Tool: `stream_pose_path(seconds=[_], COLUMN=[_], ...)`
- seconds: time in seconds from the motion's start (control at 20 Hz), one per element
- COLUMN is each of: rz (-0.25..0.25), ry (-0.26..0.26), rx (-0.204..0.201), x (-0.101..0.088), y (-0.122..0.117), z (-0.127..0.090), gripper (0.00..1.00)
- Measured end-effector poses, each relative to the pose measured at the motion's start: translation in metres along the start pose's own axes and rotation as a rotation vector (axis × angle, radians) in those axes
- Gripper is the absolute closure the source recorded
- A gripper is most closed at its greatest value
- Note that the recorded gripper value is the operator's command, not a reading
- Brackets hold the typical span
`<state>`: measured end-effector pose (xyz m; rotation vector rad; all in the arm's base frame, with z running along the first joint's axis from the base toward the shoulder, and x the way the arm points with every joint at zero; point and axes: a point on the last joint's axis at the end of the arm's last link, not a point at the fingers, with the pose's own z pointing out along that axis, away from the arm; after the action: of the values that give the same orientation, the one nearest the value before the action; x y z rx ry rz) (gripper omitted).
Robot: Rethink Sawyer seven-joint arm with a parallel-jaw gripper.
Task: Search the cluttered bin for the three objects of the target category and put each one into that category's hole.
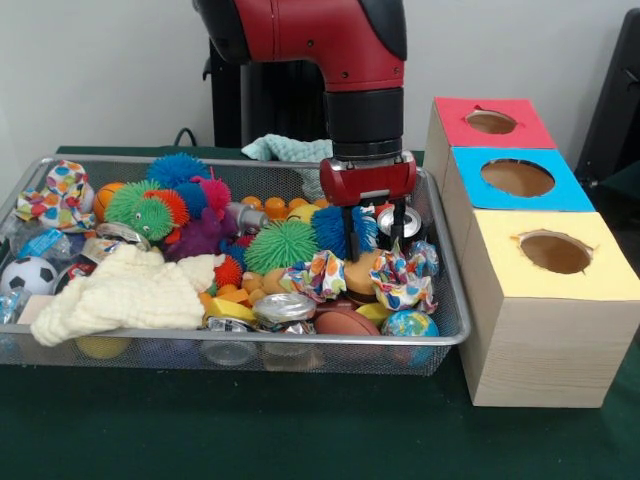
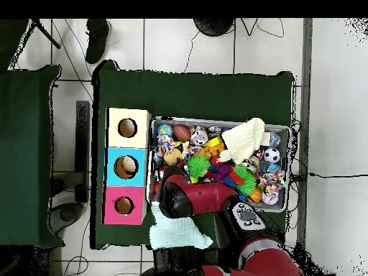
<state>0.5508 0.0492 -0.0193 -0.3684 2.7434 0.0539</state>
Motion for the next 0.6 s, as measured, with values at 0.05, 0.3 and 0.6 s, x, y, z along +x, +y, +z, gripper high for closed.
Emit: stream_pose_path(seconds=[0.05,0.3,0.6], rz=[-0.002,-0.008,-0.009], ry=[-0.003,-0.017,-0.014], rx=[0.003,0.013,0.02], x=[-0.002,-0.009,-0.014], y=[-0.001,-0.003,-0.008], z=[-0.001,-0.007,-0.009], gripper=[0.0,0.0,0.0])
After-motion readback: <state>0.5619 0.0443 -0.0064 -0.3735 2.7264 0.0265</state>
